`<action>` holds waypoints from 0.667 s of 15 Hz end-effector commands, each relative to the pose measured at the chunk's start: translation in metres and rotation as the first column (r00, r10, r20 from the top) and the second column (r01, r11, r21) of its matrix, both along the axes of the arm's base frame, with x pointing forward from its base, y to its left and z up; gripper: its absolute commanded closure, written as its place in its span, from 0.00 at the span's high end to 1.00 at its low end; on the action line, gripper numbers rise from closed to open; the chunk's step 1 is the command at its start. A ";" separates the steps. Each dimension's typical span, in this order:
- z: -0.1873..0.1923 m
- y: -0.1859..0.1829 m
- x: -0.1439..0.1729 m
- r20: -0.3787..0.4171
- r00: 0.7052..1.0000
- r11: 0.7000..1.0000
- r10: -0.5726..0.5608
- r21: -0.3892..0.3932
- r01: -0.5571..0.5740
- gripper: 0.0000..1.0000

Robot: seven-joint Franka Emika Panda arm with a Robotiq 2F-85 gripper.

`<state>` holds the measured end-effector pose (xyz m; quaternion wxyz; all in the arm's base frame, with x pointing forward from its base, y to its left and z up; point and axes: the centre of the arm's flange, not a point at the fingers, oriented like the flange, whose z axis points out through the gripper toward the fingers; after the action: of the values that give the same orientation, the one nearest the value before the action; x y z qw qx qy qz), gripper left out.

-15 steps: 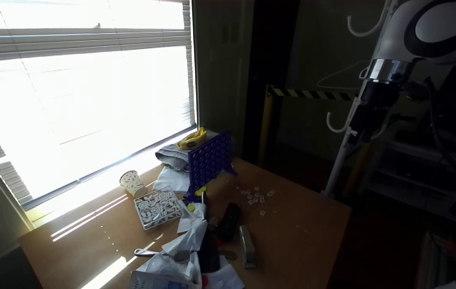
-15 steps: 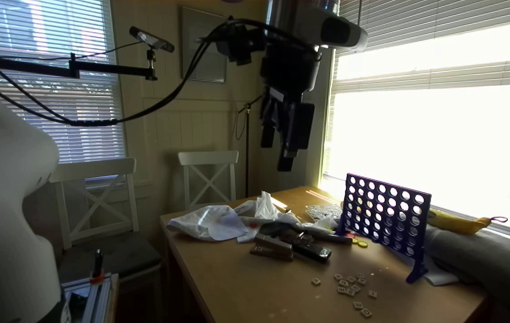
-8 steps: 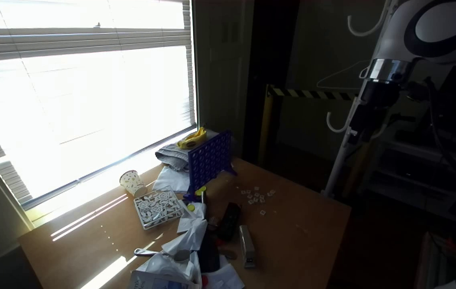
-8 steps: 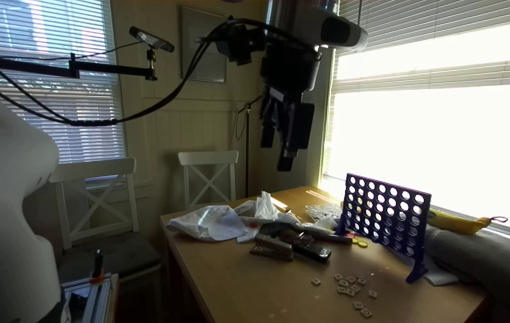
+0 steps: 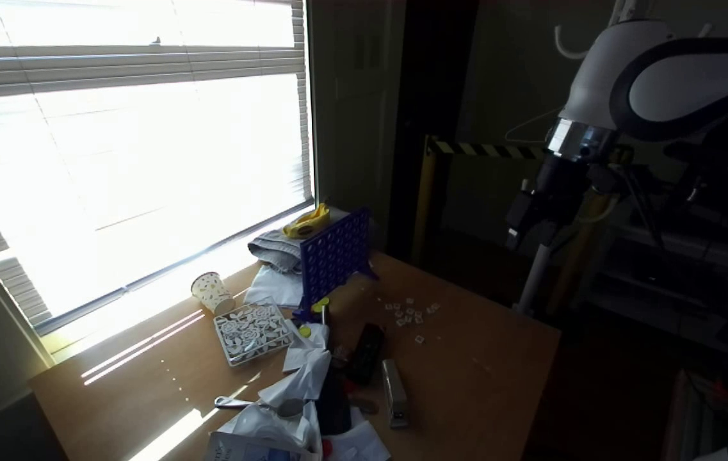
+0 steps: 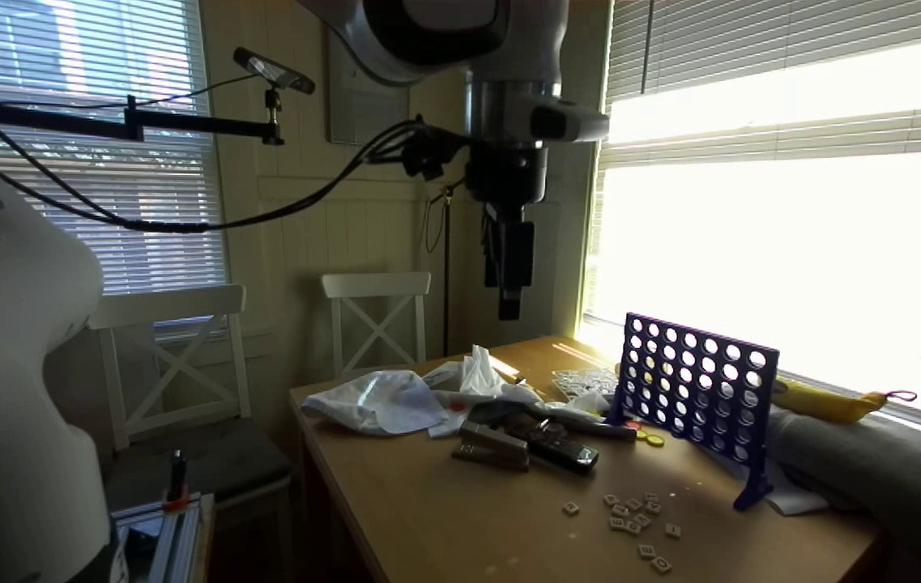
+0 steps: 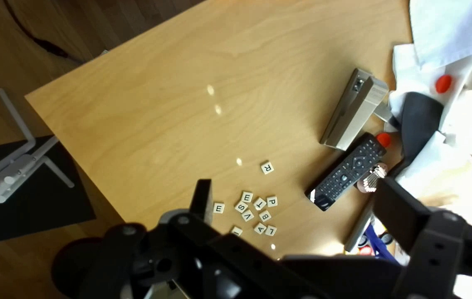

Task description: Move the stapler to the right edge of the table and move the spatula to the open space

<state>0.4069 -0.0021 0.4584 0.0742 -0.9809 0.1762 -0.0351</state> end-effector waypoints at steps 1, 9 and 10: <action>-0.037 0.053 0.019 0.055 0.992 0.993 -0.114 -0.004 0.115 1.00; -0.116 0.117 0.067 0.092 0.964 0.964 -0.249 -0.072 0.256 1.00; -0.098 0.109 0.040 0.124 0.968 0.973 -0.216 -0.056 0.224 1.00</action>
<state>0.4475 0.1070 0.3594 0.0455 -0.9535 0.2783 -0.1062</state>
